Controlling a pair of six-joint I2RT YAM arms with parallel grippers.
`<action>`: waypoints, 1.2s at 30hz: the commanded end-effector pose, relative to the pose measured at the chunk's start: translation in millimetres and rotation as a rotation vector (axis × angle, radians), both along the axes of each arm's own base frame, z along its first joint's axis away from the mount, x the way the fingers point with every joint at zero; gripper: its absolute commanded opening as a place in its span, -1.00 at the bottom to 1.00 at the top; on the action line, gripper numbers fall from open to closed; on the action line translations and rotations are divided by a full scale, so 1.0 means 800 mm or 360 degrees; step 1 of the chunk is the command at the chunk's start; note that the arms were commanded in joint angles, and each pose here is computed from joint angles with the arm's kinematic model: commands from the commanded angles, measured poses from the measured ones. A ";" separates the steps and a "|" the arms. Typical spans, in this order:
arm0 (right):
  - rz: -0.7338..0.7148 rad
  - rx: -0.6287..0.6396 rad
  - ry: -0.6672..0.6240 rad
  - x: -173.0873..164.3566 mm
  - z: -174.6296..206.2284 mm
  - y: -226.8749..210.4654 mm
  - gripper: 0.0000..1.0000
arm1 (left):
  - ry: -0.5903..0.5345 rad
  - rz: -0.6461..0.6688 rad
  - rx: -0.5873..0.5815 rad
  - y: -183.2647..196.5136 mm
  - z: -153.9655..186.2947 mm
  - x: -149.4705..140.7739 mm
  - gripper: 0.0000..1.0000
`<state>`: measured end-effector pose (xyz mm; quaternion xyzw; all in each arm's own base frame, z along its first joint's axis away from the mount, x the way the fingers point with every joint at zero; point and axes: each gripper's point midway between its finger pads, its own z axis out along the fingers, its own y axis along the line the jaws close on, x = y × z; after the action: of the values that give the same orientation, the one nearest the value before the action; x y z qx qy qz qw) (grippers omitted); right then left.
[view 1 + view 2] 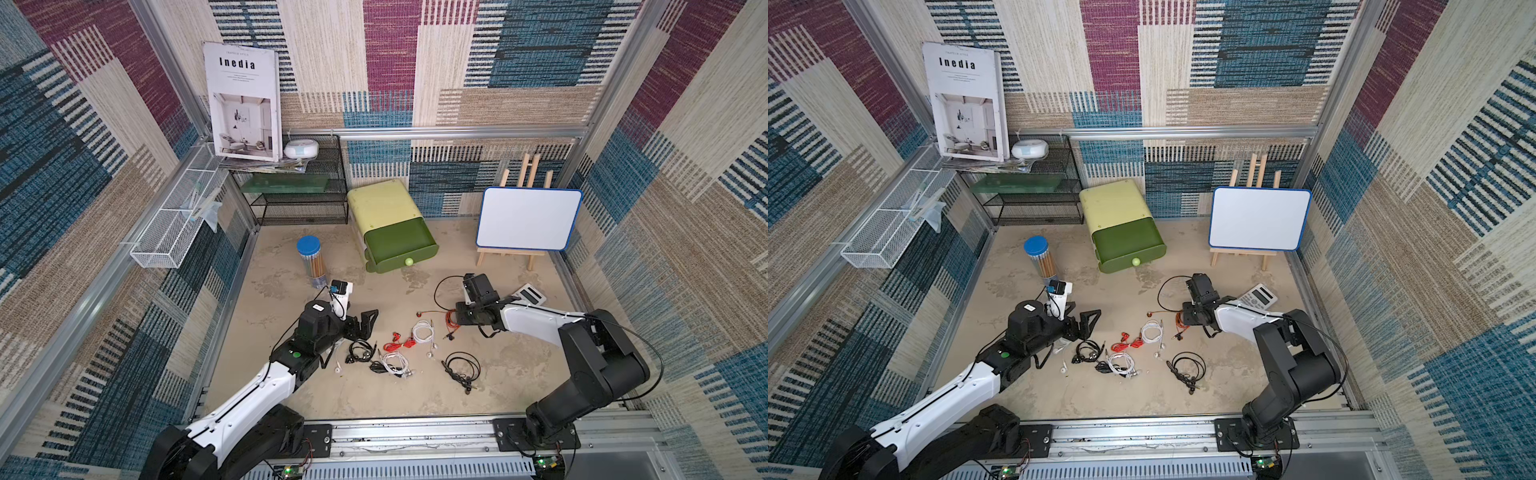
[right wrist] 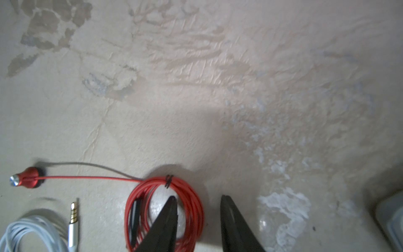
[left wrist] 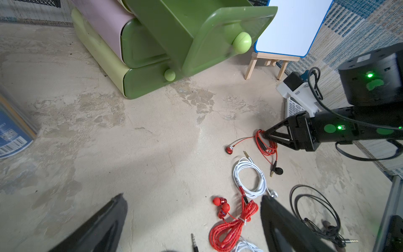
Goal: Place the wired earphones into the drawer by color
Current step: Pick up the wired earphones from the center of the board.
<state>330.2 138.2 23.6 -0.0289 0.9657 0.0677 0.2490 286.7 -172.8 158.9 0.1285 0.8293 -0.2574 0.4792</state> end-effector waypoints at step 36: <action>0.0005 0.0120 -0.0377 -0.005 0.138 -0.007 -0.95 | -0.0064 0.0011 0.0005 0.001 0.013 0.002 0.98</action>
<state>327.0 130.8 114.5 -0.0172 0.9339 0.0927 0.3449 287.7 -169.8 162.5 0.1250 0.8271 -0.2496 0.4877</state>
